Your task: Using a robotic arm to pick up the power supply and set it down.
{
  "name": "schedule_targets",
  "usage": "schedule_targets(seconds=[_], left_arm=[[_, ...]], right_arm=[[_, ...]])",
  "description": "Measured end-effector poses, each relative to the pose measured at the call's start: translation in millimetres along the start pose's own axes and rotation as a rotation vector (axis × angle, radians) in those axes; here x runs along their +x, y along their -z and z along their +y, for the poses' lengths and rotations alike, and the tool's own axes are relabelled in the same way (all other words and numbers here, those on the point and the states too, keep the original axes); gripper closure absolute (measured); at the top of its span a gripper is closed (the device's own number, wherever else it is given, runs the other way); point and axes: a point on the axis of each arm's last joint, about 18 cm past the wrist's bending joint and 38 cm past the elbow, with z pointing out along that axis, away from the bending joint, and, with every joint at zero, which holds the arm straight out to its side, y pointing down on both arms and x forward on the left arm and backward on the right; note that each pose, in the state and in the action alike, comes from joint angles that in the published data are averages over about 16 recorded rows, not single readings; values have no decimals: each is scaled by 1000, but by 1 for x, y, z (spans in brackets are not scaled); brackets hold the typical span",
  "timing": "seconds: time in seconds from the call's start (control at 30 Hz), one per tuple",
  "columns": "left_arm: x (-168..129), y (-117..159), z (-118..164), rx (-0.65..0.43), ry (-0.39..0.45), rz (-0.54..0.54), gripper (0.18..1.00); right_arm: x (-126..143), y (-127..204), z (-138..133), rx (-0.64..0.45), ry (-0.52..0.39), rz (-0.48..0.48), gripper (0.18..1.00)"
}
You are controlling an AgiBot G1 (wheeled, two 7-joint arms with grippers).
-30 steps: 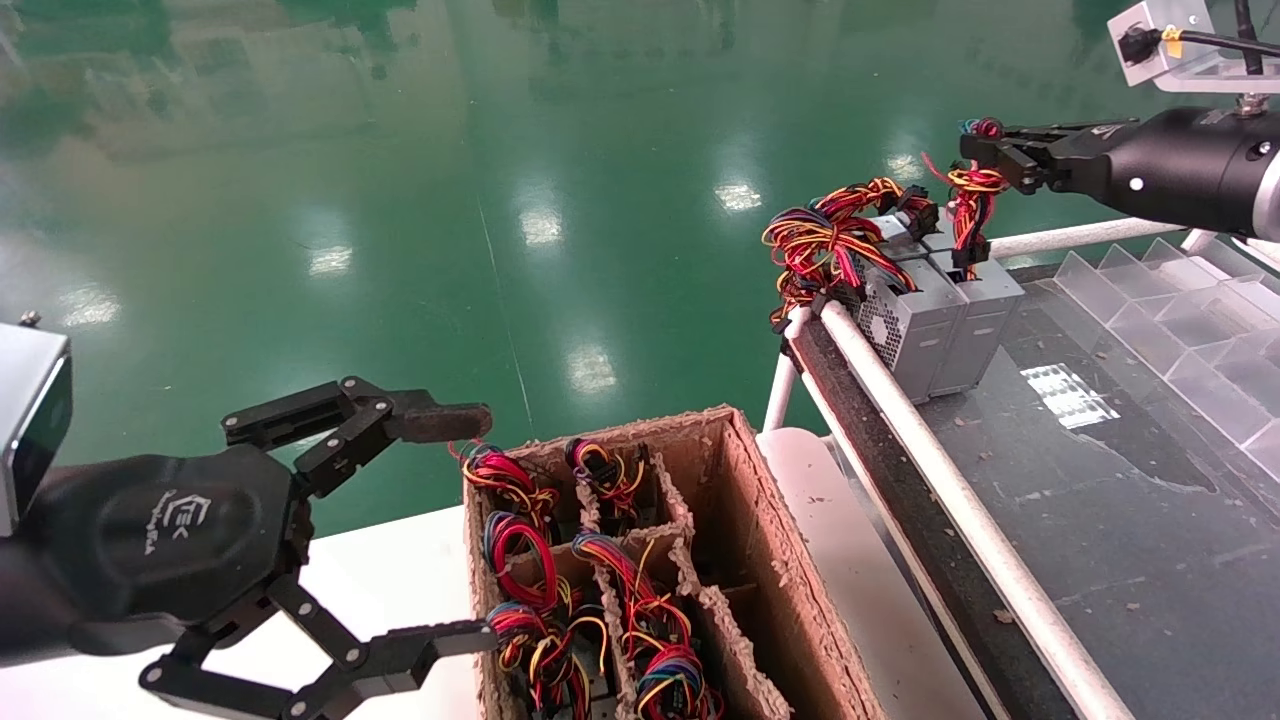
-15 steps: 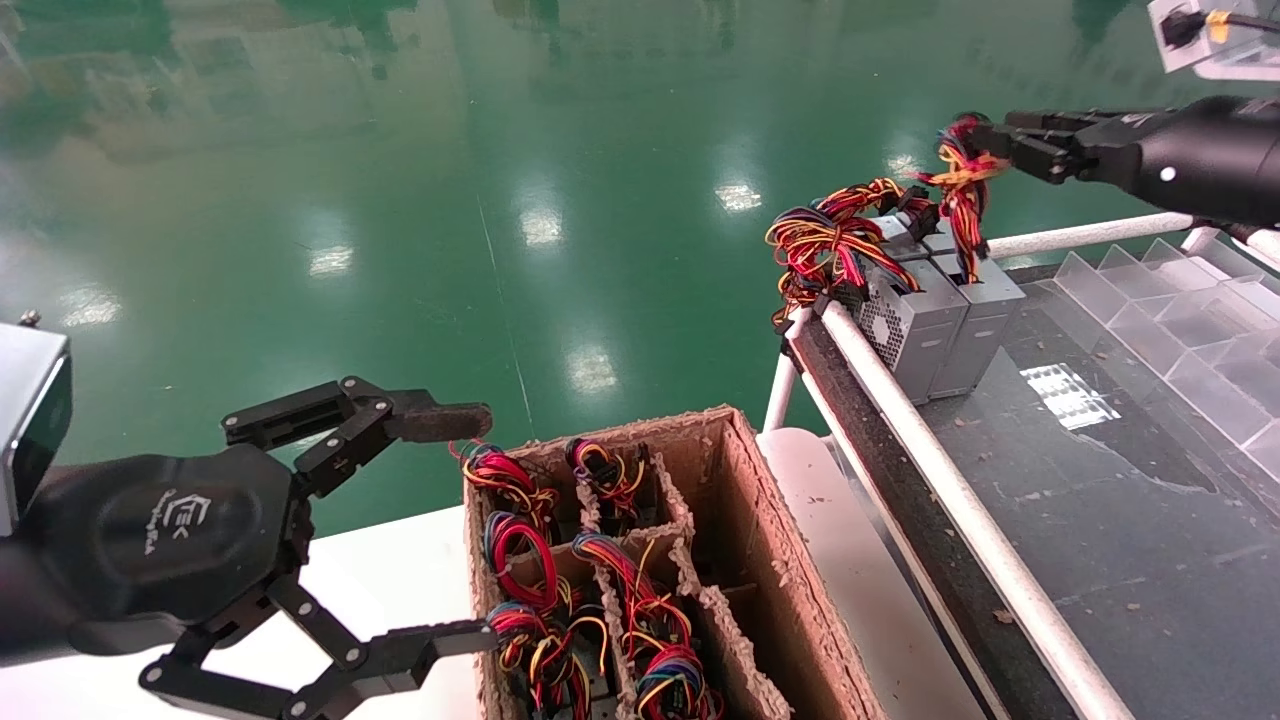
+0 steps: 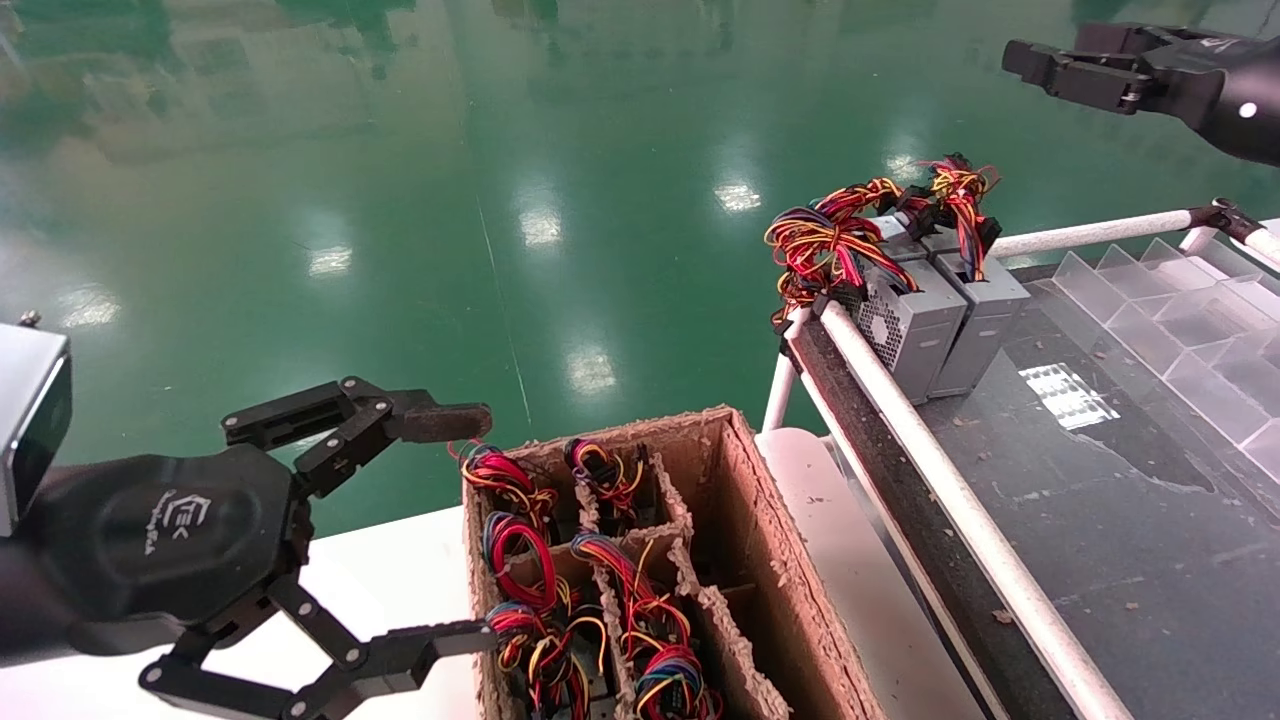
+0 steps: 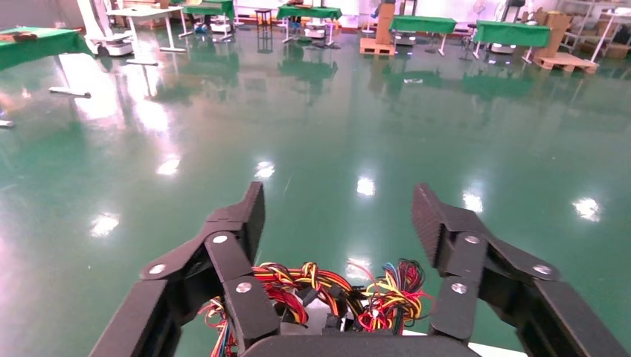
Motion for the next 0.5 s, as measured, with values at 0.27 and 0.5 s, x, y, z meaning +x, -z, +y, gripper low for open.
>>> schedule_targets(seconds=[0.27, 0.5], left_arm=[[0, 0, 0, 0, 0, 0, 184], [0, 0, 0, 0, 0, 0, 184]], right_arm=[[-13, 7, 5, 47, 12, -70, 395], [-32, 15, 13, 75, 30, -159, 282]])
